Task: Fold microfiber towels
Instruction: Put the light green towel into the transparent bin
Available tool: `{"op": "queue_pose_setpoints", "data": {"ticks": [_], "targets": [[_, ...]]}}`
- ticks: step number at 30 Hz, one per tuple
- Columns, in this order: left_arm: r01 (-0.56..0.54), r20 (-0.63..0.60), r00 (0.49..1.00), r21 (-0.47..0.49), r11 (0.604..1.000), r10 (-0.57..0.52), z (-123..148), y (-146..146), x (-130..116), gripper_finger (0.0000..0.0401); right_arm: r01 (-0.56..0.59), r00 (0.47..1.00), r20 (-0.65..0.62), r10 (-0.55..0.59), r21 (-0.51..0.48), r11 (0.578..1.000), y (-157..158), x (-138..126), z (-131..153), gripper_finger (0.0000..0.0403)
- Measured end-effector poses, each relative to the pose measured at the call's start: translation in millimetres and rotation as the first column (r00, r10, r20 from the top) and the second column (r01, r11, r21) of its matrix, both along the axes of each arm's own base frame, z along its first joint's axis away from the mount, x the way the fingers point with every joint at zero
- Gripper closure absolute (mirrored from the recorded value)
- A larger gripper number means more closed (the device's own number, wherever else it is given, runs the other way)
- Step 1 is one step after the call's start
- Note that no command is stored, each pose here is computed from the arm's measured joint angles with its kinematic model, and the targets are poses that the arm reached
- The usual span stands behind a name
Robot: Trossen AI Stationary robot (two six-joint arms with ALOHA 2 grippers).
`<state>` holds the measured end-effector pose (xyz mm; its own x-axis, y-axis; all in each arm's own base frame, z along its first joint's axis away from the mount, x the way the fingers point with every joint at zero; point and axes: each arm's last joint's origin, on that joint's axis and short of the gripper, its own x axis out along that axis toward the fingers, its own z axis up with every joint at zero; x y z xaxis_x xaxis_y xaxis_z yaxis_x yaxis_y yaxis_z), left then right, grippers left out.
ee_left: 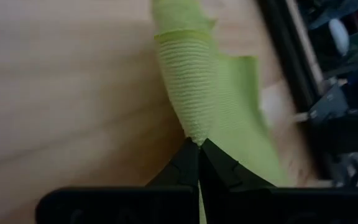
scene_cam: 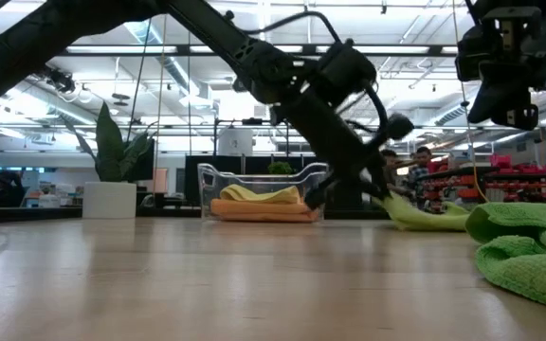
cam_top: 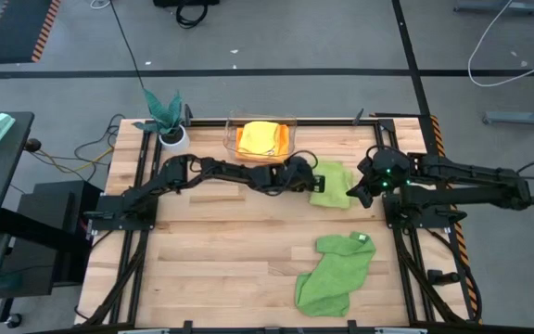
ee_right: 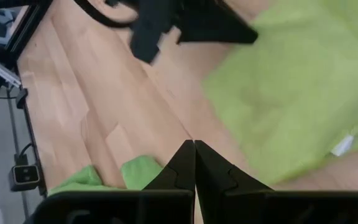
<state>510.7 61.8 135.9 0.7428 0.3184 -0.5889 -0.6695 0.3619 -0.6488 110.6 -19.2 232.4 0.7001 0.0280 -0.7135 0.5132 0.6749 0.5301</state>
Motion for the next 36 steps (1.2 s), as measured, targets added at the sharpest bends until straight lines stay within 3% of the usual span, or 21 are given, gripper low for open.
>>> {"op": "queue_pose_setpoints", "data": {"ticks": [10, 22, 36], "targets": [[-0.002, 0.06, 0.998, 0.054, 0.999, -0.001, 47, 22, -9, 0.0397, 0.02, 1.0, 0.019, -0.019, -0.05, 0.999, -7, 0, 1, 0.0396], [0.006, 0.079, 0.997, 0.045, 0.999, -0.009, 67, 41, -18, 0.0397, 0.033, 0.999, 0.025, -0.031, -0.072, 0.997, -11, -1, 2, 0.0396], [-0.025, 0.163, 0.987, 0.114, 0.993, 0.006, 127, 73, -41, 0.0397, 0.029, 0.998, 0.052, -0.025, -0.085, 0.996, -13, 4, 3, 0.0396]]}}
